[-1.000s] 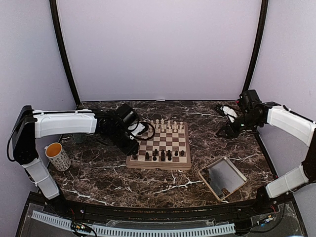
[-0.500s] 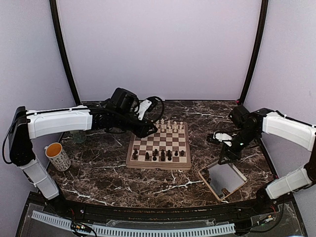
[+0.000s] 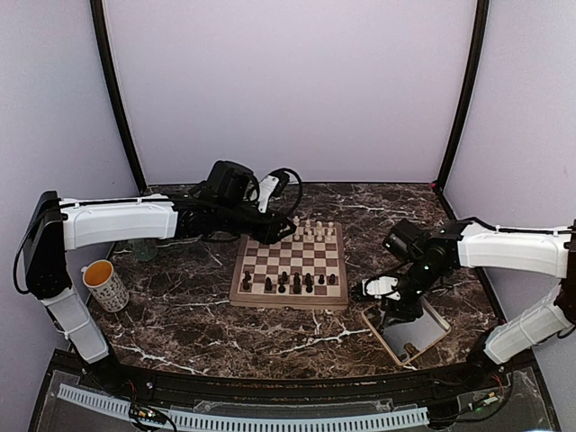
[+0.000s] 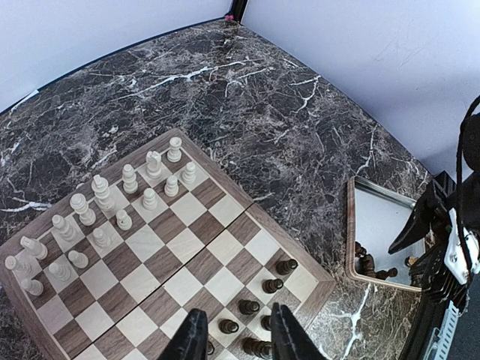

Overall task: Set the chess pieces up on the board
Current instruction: Pick up the rook from the storage box.

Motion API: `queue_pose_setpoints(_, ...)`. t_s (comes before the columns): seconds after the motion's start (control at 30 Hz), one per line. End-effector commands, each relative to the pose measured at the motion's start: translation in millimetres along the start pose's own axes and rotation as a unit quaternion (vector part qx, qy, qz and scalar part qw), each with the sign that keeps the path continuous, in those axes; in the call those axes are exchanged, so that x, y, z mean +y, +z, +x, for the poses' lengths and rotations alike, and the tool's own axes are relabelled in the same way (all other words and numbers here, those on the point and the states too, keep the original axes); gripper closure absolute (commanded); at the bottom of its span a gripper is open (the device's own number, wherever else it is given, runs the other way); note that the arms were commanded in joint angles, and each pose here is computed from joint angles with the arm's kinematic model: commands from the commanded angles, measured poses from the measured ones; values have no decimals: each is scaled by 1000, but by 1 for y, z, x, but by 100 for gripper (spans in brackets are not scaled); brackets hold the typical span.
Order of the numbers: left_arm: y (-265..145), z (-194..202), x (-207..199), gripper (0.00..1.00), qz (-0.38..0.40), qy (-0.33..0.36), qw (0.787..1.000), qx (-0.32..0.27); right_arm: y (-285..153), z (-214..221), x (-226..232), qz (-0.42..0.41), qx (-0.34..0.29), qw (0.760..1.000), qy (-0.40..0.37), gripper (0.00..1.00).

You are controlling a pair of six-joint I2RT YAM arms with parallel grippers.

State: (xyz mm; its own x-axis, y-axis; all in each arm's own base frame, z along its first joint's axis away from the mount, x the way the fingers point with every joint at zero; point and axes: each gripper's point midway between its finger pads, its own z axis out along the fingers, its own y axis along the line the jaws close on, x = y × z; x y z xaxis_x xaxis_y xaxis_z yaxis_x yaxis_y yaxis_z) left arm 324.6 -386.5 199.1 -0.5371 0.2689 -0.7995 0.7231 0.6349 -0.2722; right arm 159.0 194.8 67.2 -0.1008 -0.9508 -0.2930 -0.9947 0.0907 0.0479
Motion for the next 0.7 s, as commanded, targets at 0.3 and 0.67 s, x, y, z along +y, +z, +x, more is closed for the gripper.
queue_pose_setpoints(0.3,-10,-5,1,68,-4,-9,1000,-16,31,1,10,-17,46,998,-40,68)
queue_pose_setpoints(0.67,-5,1,2,68,-3,-9,1000,-9,33,10,13,-26,68,997,-31,93)
